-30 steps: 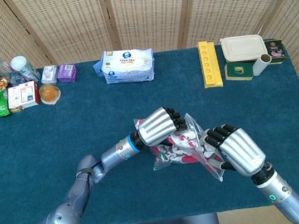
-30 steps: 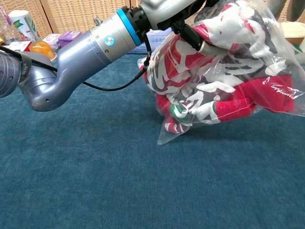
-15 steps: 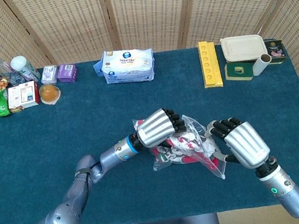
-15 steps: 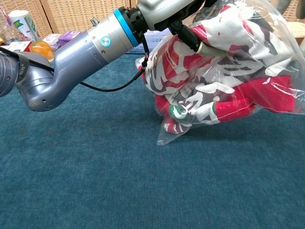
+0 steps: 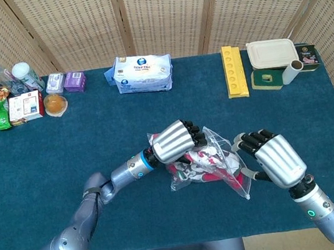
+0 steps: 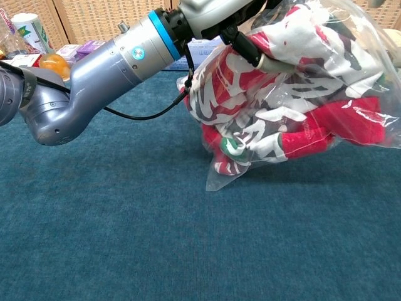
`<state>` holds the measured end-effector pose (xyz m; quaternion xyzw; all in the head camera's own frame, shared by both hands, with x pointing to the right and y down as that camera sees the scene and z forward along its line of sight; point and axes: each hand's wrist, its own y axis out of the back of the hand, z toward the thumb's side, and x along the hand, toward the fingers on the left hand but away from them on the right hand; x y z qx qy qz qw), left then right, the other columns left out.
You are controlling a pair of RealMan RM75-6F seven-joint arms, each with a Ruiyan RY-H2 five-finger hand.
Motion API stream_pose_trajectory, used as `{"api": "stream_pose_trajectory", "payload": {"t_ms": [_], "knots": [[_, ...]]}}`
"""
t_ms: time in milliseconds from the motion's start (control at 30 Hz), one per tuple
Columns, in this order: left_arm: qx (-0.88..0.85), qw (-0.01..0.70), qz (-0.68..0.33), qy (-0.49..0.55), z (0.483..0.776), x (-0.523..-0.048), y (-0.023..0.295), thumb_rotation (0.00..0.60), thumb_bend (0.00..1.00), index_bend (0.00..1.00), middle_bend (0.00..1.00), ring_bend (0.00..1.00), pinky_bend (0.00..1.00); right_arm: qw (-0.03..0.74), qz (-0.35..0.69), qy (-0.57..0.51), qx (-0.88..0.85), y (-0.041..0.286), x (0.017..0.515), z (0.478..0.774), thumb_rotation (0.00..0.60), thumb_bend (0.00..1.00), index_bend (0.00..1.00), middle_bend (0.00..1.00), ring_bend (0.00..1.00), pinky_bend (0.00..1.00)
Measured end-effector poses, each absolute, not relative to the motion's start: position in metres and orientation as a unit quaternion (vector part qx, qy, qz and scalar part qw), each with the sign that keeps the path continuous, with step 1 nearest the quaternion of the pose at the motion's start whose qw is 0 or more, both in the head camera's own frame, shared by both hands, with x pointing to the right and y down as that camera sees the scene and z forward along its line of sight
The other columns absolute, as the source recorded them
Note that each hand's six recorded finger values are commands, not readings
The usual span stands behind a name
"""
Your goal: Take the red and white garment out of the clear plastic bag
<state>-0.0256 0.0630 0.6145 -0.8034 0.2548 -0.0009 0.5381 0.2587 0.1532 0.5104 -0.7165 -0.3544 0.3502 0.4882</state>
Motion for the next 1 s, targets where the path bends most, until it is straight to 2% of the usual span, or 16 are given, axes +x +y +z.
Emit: {"api": "stream_pose_trajectory", "payload": {"t_ms": [1000], "knots": [[-0.805, 0.531, 0.011, 0.263, 0.609, -0.022, 0.063, 0.600, 0.26, 0.87, 0.74, 0.73, 0.76, 0.493, 0.357, -0.326, -0.723, 0.151, 0.242, 0.523, 0.600, 0.13, 0.42, 0.39, 0.47, 0.50]]}}
